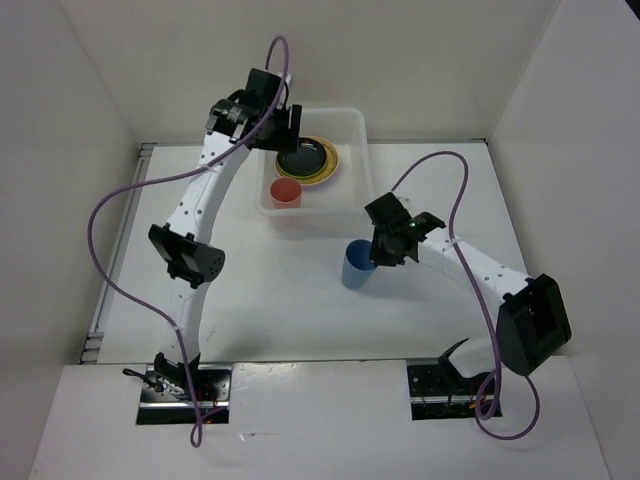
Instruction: Place the mixed dishes into the plastic bin
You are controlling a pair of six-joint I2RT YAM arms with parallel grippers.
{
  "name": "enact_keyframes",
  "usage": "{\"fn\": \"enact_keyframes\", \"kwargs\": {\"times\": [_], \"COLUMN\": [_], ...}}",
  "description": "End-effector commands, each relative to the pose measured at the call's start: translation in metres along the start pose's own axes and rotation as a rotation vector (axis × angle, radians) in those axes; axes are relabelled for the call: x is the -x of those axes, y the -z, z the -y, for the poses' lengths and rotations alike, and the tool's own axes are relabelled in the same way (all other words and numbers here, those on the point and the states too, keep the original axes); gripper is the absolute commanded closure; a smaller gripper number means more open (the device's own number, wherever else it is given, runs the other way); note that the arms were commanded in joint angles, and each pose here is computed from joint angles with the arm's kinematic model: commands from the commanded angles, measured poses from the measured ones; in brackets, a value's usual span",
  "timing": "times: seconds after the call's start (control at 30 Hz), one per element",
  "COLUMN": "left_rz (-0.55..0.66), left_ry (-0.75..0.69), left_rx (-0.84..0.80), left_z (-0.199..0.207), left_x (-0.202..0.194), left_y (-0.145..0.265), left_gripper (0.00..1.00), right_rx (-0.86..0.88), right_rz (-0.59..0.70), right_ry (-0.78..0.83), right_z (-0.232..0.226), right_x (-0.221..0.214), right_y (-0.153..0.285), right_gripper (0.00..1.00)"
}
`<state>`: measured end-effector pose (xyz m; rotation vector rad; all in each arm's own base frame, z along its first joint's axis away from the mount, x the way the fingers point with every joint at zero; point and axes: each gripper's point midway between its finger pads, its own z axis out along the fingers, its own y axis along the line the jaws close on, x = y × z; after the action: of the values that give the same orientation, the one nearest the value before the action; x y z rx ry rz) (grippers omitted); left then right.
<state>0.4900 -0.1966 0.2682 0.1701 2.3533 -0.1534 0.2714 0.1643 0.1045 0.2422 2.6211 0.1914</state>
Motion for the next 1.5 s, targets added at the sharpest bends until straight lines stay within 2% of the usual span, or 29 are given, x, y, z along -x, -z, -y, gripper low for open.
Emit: {"fn": "enact_keyframes", "kwargs": {"times": [0.0,0.1,0.27,0.43,0.53,0.57,0.6,0.73,0.77,0.8,0.83,0.87,0.9,0.93,1.07,1.47], "left_rz": [0.193,0.324,0.45,0.485,0.492,0.476,0.448,0.401,0.405,0.447,0.43,0.446,0.497,0.535,0.525,0.535], "left_ry": [0.003,0.02,0.05,0.042,0.045,0.045,0.04,0.036,0.038,0.046,0.043,0.043,0.061,0.06,0.065,0.066], "left_rx": [-0.059,-0.135,-0.219,-0.268,-0.254,-0.239,-0.218,-0.186,-0.178,-0.189,-0.184,-0.201,-0.231,-0.272,-0.262,-0.235], "left_z": [0.012,0.021,0.026,0.038,0.032,0.029,0.029,0.022,0.021,0.016,0.019,0.02,0.018,0.024,0.016,0.009], "left_x": [0.045,0.067,0.08,0.075,0.068,0.064,0.059,0.043,0.041,0.04,0.035,0.033,0.031,0.035,0.027,0.026], "left_y": [0.095,0.15,0.217,0.251,0.266,0.265,0.257,0.25,0.249,0.266,0.246,0.248,0.269,0.274,0.275,0.274], "left_gripper": [0.25,0.25,0.25,0.25,0.23,0.23,0.23,0.24,0.24,0.24,0.24,0.24,0.24,0.24,0.24,0.23], "right_rx": [-0.06,-0.033,0.118,0.172,0.165,0.159,0.115,0.112,0.112,0.088,0.092,0.09,0.095,0.059,-0.019,-0.117], "right_rz": [0.065,0.115,0.25,0.389,0.429,0.421,0.388,0.397,0.394,0.385,0.389,0.385,0.392,0.361,0.298,0.2], "right_ry": [-0.004,0.038,0.045,0.028,0.029,0.031,0.051,0.051,0.043,0.038,0.028,0.029,0.027,0.036,0.068,0.118], "right_z": [0.004,0.0,-0.029,-0.059,-0.073,-0.079,-0.082,-0.102,-0.105,-0.104,-0.107,-0.109,-0.113,-0.11,-0.099,-0.082], "right_x": [0.022,0.045,0.09,0.15,0.186,0.191,0.193,0.217,0.219,0.224,0.227,0.228,0.233,0.228,0.22,0.195], "right_y": [0.031,0.073,0.139,0.147,0.127,0.118,0.091,0.057,0.049,0.035,0.03,0.025,0.024,0.007,-0.026,-0.067], "right_gripper": [1.0,1.0,1.0,1.0,1.0,1.0,1.0,1.0,1.0,1.0,1.0,1.0,1.0,1.0,1.0,1.0]}}
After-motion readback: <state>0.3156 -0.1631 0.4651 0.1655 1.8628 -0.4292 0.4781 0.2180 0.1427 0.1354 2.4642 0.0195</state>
